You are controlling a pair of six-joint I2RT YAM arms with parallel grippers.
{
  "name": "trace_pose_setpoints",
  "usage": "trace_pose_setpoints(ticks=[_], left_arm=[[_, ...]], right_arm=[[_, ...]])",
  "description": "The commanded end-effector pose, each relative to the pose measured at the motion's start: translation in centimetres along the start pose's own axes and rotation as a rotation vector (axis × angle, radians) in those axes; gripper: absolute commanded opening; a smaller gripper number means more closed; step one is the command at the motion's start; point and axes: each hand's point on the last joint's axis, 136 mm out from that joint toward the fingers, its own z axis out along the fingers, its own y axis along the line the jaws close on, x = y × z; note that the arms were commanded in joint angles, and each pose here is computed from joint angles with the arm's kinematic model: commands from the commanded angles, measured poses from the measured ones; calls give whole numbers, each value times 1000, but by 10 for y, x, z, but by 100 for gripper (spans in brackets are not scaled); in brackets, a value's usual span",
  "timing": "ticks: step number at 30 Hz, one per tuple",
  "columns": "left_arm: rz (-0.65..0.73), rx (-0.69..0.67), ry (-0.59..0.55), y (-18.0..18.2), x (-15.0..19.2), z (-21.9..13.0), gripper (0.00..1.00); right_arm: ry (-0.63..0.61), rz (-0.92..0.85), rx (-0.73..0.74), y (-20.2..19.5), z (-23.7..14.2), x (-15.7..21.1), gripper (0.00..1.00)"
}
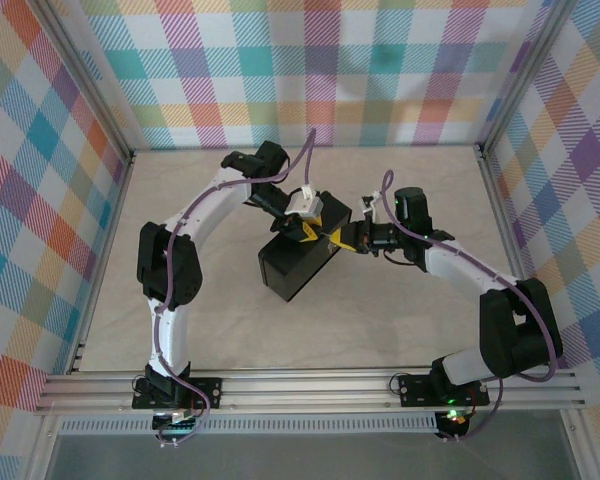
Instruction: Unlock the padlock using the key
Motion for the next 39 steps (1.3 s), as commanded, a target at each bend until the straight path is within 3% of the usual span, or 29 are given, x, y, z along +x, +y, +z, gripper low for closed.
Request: trace_pose_setpoints(ticks=[1,19,26,33,39], left_arm=[[-31,41,12,-11,7,10,32],[-33,43,-39,-12,1,14,31],[-24,37,-78,-15,-3,10,30],[-50,38,-86,-10,0,11,30],[-49,43,-110,-9,-5,10,30]], right_arm=[[10,-66,-54,24,6,-7,2],[62,-79,-100,60,37,1,2],[26,-1,-67,50,41,-6,2],[8,66,-161,76,36,-12,3],[18,51,-64,68,39,1,3]])
